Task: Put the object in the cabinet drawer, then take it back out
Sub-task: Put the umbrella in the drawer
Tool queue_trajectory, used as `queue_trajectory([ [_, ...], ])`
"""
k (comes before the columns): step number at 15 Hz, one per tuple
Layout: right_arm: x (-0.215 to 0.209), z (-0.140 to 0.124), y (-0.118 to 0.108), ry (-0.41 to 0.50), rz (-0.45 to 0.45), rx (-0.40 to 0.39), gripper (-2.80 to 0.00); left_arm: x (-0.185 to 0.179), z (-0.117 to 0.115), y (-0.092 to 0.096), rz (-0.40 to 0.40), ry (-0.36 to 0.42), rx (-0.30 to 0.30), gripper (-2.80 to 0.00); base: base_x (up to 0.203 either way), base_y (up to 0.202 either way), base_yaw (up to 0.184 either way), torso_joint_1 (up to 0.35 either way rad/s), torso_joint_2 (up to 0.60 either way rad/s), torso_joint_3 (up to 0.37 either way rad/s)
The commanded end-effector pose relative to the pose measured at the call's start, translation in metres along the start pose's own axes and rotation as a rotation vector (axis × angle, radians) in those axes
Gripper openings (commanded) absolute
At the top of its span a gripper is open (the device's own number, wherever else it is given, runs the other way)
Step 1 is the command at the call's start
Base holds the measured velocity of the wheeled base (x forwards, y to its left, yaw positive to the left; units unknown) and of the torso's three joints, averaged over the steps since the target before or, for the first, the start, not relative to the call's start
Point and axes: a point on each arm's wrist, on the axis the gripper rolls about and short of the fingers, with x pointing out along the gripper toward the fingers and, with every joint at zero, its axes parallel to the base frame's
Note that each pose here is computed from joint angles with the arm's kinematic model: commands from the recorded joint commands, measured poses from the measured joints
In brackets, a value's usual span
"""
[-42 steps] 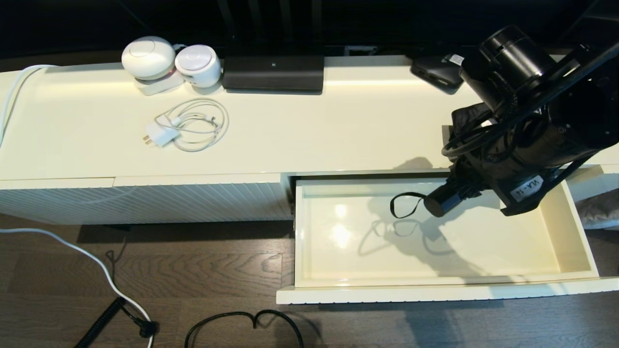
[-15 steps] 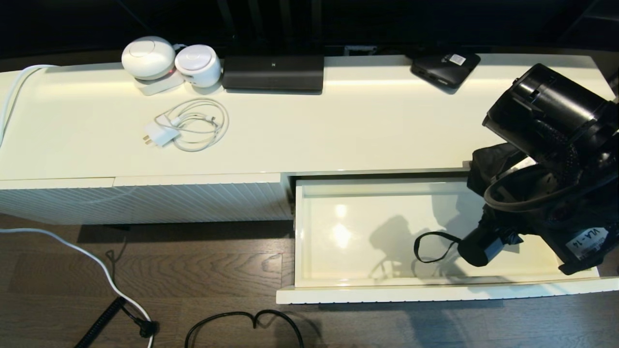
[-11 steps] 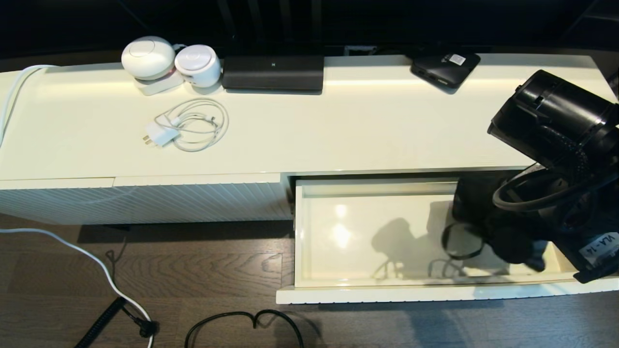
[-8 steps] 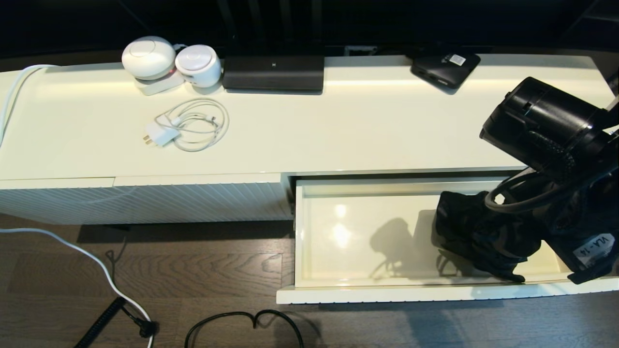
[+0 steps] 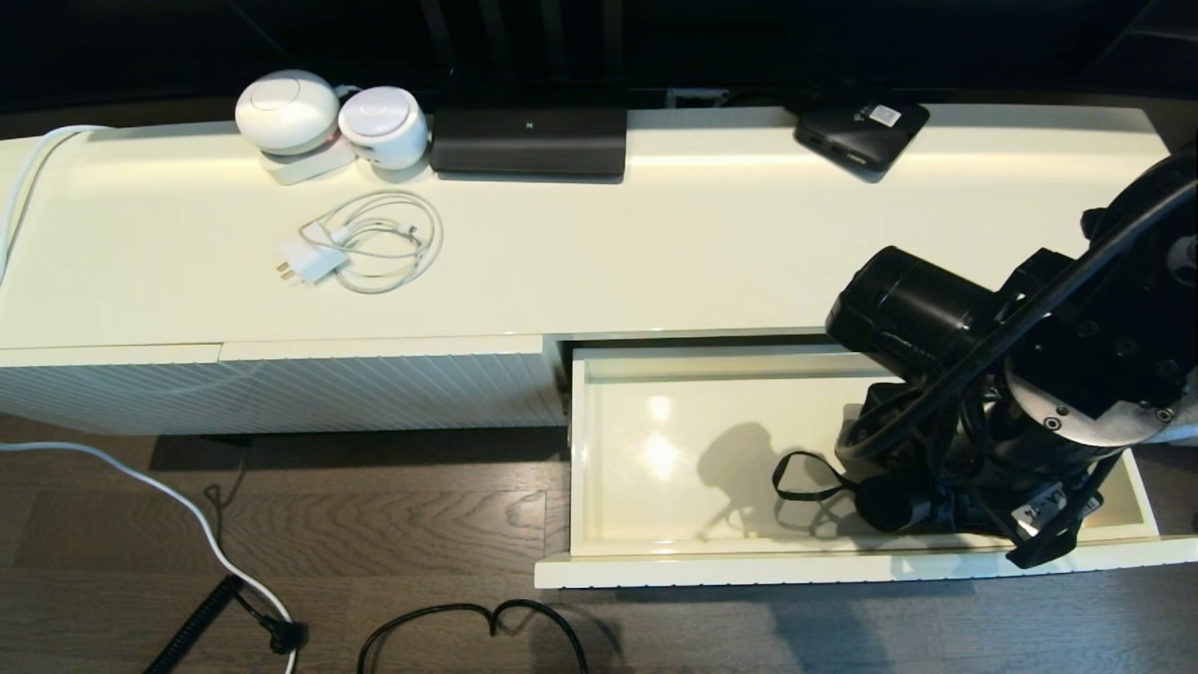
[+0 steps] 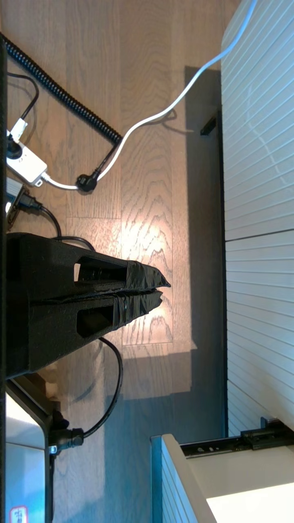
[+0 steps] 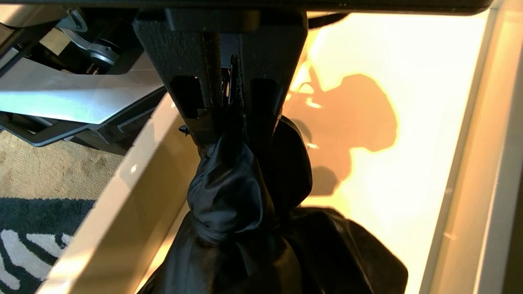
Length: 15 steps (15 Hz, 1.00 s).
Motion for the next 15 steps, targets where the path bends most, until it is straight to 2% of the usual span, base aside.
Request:
queue_trajectory([
  [1,0.009,-0.009,0.006,-0.006,-0.01,-0.017,-2.8,0.0,0.0,0.0,0.0,-0.001,0.0,-2.8,0.0,0.0,0.0,0.0,0.0,0.0],
  [3,0.007,-0.008,0.009,0.0,0.018,-0.024,-2.8,0.0,0.0,0.0,0.0,-0.001,-0.001,-2.8,0.0,0.0,0.0,0.0,0.0,0.0],
  [4,0.005,-0.007,0.01,0.0,0.026,-0.028,0.0,0.0,0.0,0.0,0.0,-0.002,-0.001,-2.8,0.0,0.0,0.0,0.0,0.0,0.0],
  [6,-0.004,0.0,0.01,0.007,0.058,-0.013,0.0,0.0,0.0,0.0,0.0,-0.003,-0.001,-2.8,0.0,0.0,0.0,0.0,0.0,0.0],
  [8,-0.012,0.007,0.009,0.012,0.087,-0.053,0.0,0.0,0.0,0.0,0.0,-0.002,-0.001,-2.8,0.0,0.0,0.0,0.0,0.0,0.0],
  [11,-0.027,0.019,0.006,0.019,0.15,-0.053,0.0,0.0,0.0,0.0,0.0,-0.002,0.0,-2.8,0.0,0.0,0.0,0.0,0.0,0.0],
  [15,-0.058,0.044,-0.004,0.02,0.263,-0.15,0.0,0.0,0.0,0.0,0.0,-0.003,-0.001,-2.8,0.0,0.0,0.0,0.0,0.0,0.0],
])
